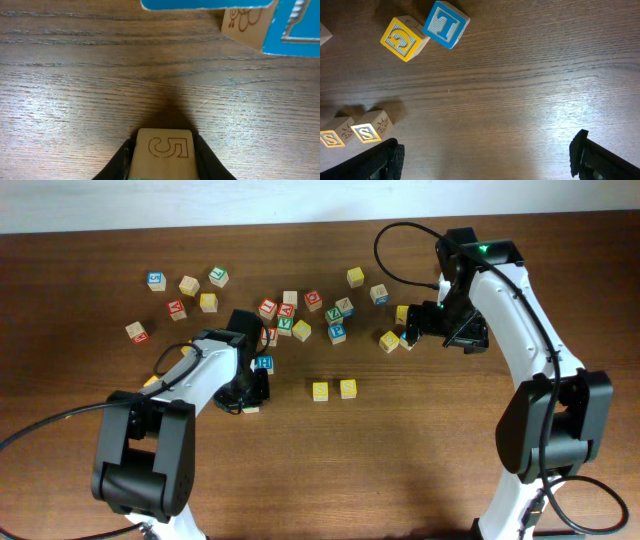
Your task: Spell out RSS
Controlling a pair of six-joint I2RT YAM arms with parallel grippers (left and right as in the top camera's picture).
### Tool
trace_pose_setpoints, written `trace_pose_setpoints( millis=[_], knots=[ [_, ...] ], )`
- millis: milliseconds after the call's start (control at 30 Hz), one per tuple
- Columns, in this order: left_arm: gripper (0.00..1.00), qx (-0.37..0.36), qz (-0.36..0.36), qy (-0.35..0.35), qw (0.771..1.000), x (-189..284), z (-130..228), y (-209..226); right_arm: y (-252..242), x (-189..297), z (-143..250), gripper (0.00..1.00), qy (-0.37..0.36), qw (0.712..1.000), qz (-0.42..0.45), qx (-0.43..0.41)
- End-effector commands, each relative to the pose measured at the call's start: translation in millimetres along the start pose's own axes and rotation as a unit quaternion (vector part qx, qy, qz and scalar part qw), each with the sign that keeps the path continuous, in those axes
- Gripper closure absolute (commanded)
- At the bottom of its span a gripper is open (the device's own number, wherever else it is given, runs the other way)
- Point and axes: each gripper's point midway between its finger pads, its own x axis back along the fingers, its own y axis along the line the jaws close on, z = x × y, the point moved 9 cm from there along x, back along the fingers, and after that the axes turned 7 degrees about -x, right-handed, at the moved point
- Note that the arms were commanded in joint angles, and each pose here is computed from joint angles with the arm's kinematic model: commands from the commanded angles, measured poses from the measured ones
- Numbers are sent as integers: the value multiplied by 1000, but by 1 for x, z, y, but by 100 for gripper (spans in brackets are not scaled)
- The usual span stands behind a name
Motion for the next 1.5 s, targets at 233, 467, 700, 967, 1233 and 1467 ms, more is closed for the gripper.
trace_pose_setpoints(
  millis=[233, 467, 700, 967, 1233, 1467],
  knots=[
    [79, -9, 156, 1, 988, -2, -1, -51, 2, 1, 3, 2, 4, 1000, -14, 2],
    [75, -47, 100, -70, 991, -3, -7, -79, 8, 0, 6, 2, 5, 1000, -13, 11],
    [57, -46, 79, -77, 993, -3, -8, -77, 17, -20, 14, 2, 14, 999, -9, 28],
    [68, -49, 102, -69, 991, -2, -7, -81, 17, -22, 16, 2, 19, 999, -9, 27],
    [48, -51, 119, -68, 989, 1, -9, -84, 17, -22, 16, 1, 19, 999, -9, 27],
    [46, -41, 98, -59, 993, 22, -17, -79, 17, -22, 16, 2, 20, 999, -9, 27]
  ],
)
